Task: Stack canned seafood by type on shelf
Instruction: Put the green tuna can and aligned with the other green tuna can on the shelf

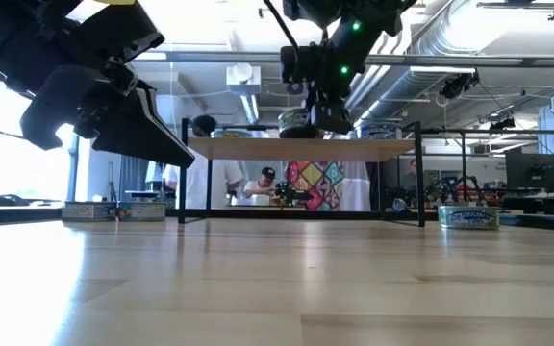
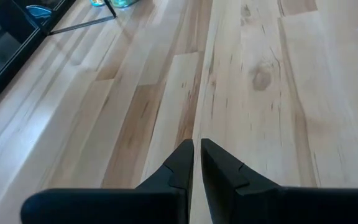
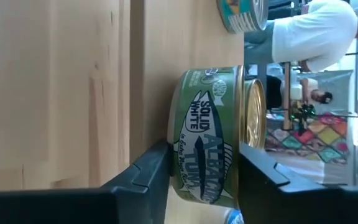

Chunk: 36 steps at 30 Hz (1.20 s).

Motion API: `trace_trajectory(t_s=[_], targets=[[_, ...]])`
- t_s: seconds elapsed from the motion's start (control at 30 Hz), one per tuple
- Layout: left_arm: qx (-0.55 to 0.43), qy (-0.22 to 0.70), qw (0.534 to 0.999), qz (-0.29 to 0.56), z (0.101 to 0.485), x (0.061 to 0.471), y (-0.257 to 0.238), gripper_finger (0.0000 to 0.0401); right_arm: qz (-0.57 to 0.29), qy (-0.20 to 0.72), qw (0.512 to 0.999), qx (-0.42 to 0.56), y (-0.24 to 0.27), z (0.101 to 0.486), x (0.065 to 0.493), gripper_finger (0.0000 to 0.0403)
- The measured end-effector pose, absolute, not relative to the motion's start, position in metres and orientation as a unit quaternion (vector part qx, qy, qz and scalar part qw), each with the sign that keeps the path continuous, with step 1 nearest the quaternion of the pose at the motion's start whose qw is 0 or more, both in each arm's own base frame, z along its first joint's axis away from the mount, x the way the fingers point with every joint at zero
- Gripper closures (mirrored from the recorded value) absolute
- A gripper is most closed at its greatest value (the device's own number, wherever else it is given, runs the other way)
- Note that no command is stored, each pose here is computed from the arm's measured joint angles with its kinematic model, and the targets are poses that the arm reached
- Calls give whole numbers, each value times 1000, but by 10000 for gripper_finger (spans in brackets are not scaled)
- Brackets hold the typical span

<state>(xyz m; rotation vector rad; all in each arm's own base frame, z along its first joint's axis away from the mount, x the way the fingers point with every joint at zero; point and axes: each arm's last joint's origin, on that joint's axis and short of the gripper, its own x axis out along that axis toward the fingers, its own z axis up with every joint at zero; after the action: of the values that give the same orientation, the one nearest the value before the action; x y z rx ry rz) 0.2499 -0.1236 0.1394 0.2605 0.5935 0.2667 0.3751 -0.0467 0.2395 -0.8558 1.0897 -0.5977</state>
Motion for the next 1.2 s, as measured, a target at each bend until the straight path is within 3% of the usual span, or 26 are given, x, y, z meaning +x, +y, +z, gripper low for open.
trace_trajectory(t_s=[0.17, 0.4, 0.6, 0.77, 0.97, 1.2], targets=[[123, 290, 940, 132, 139, 250, -124, 380, -249, 492, 748, -369, -45, 237, 376, 217], [116, 290, 941, 134, 139, 250, -124, 380, -287, 491, 750, -338, -46, 242, 374, 160], [116, 290, 941, 133, 139, 250, -124, 380, -333, 465, 777, -264, -45, 268, 373, 156], [115, 290, 941, 133, 139, 250, -124, 380, -319, 470, 792, -224, -39, 289, 372, 156], [116, 290, 941, 133, 139, 250, -124, 380, -202, 467, 840, -188, -34, 292, 378, 156], [115, 290, 941, 133, 139, 250, -124, 380, -222, 431, 857, -173, -62, 284, 382, 203]])
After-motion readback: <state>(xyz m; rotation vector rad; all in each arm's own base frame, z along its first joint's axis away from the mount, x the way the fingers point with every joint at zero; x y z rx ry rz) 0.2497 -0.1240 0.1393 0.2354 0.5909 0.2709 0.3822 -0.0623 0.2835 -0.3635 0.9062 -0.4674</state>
